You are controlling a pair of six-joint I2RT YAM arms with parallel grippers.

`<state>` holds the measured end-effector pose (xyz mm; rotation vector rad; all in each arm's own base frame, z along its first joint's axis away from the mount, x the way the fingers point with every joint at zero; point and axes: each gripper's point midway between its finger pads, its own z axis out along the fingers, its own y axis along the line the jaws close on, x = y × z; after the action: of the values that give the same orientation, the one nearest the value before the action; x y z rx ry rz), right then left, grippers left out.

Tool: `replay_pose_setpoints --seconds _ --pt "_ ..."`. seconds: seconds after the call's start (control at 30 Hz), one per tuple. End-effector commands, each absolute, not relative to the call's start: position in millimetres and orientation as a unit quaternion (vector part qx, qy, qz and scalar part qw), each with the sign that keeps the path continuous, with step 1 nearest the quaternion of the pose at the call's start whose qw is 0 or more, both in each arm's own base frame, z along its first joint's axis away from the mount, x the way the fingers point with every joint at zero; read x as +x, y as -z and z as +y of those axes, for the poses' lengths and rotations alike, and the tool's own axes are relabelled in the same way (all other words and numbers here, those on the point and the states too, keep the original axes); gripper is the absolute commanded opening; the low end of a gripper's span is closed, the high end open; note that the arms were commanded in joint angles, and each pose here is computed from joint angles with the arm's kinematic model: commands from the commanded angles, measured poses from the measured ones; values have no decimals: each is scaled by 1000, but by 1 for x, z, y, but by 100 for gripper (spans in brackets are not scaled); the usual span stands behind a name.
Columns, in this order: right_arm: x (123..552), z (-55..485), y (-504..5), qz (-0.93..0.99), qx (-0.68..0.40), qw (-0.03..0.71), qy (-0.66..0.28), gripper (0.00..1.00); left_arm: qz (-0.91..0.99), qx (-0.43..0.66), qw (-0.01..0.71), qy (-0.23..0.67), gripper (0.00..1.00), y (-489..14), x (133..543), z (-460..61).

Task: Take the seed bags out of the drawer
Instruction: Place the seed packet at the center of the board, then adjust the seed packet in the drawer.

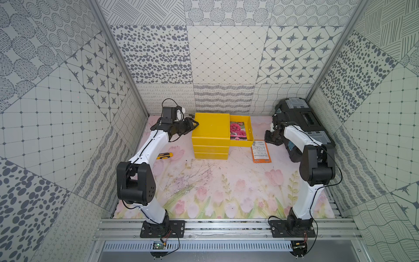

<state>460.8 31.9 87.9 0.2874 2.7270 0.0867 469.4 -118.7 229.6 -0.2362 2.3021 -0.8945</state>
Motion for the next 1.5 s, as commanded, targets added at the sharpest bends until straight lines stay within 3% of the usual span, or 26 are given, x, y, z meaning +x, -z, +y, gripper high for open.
replay_pose_setpoints --seconds 0.0,0.1,0.3,0.5,1.07,1.47 --pt "467 26 -122 963 110 244 -15 37 914 -121 228 312 42 -183 439 -114" --pt "466 42 -162 954 93 282 -23 36 914 -121 229 313 42 -184 440 -114" --pt "456 104 -248 931 23 362 -43 22 914 -121 229 313 42 -184 439 -114" --pt "449 158 -281 923 -40 380 -46 17 914 -120 232 311 42 -186 439 -113" --pt "469 226 -199 958 -105 263 -34 10 913 -118 236 310 42 -190 437 -113" --pt "464 263 -178 962 -117 216 -120 11 913 -119 236 311 42 -190 439 -113"
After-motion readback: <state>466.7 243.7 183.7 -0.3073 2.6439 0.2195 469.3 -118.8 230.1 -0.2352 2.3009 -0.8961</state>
